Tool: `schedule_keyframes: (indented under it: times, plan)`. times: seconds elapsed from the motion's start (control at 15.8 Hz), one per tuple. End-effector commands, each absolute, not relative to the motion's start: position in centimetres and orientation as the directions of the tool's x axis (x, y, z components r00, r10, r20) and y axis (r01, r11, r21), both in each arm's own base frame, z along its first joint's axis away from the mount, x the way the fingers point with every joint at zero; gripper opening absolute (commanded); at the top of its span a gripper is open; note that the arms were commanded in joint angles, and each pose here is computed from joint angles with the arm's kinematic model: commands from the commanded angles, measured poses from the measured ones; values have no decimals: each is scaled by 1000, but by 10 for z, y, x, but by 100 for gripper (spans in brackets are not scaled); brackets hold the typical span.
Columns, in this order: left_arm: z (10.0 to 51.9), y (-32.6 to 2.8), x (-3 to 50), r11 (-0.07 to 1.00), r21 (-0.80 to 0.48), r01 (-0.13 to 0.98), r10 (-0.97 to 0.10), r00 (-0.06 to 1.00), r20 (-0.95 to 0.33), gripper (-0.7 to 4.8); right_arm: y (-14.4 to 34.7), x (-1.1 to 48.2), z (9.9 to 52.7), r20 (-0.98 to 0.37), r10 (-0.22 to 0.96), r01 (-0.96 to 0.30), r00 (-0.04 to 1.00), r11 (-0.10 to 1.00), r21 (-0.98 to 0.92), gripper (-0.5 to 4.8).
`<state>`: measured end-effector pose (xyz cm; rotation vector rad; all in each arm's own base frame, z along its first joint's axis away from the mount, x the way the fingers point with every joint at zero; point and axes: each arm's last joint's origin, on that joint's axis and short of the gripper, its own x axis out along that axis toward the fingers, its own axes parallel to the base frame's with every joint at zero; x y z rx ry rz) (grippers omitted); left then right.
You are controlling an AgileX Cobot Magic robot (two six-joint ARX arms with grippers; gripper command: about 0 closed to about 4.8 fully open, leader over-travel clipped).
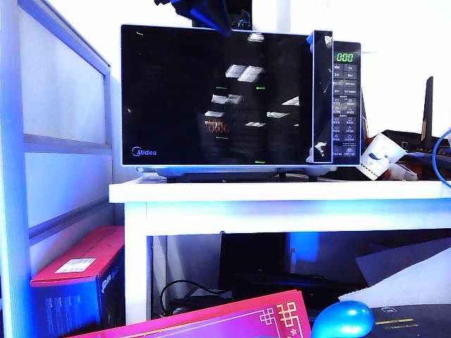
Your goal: Open the microwave door, place the orange inside the microwave, then close the microwave door.
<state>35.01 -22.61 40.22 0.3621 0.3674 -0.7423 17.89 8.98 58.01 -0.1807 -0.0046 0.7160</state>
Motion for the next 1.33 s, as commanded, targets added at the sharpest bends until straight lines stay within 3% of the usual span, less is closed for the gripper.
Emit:
schedule_keyframes:
  times: [0.06, 0.44, 0.82, 1.33]
  plan:
    - [401, -241, 355, 711, 227, 665, -569, 735, -370, -6, 89, 176, 584, -32, 656, -651, 754, 739, -172, -2]
    - [383, -263, 365, 733, 253, 632, -538, 765, -353, -6, 88, 174, 585, -26, 656, -650, 754, 740, -174, -2]
    - [379, -273, 381, 842, 257, 474, -429, 878, -215, -6, 88, 174, 586, -14, 657, -649, 754, 742, -170, -2]
    - [351, -285, 404, 866, 259, 427, -398, 904, -159, -6, 88, 174, 586, -14, 656, -649, 754, 742, -170, -2]
